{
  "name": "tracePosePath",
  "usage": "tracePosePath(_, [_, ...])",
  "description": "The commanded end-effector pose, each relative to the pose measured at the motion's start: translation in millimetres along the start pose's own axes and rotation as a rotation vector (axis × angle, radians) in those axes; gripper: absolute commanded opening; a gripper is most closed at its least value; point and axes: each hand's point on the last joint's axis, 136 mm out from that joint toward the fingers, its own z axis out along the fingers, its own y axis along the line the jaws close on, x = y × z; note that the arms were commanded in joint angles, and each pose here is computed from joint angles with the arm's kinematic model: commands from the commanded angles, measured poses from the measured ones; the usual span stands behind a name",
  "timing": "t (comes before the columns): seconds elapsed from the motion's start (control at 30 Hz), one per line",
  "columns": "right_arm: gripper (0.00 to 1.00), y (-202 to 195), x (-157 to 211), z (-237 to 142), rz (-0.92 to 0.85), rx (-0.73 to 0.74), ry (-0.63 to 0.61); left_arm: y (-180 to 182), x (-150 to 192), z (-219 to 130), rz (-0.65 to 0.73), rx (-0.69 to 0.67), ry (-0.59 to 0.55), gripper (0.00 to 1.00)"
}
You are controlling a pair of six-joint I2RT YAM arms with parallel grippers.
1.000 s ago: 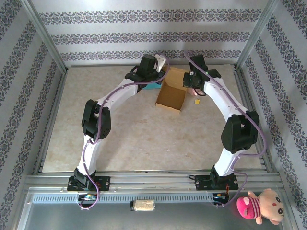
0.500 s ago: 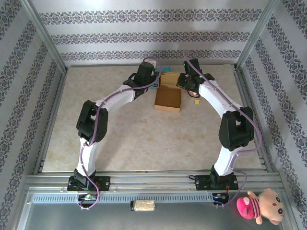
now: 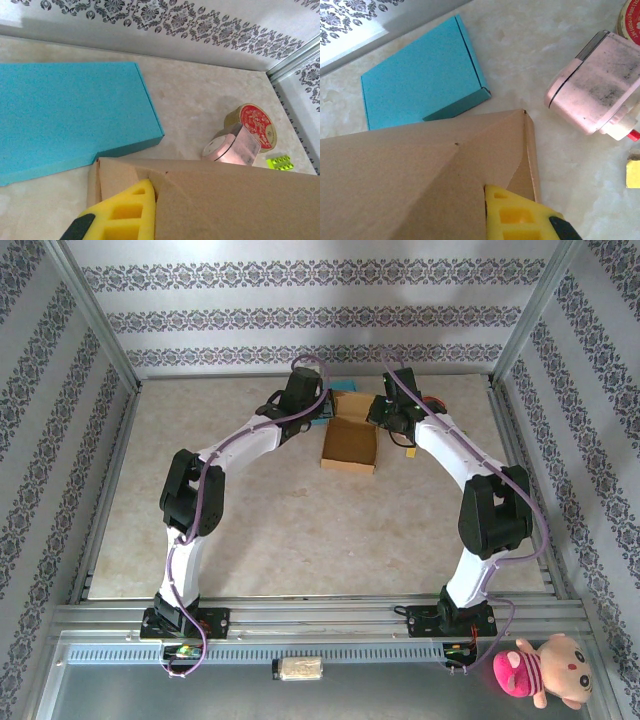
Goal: Fold the paper box
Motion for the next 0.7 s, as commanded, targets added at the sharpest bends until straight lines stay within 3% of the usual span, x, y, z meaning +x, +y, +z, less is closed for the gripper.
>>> tracePosePath(0.0, [0.10, -16.7, 22.9, 8.8, 0.011, 0.047, 0.073, -32.9, -1.2, -5.8, -0.089, 0.133, 0.056, 0.00])
tracePosePath(0.67, [0.15, -34.1, 71.8, 5.9, -0.051, 0.062, 0.102, 8.2, 57.3, -17.4, -0.094, 0.053, 0.139, 0.02])
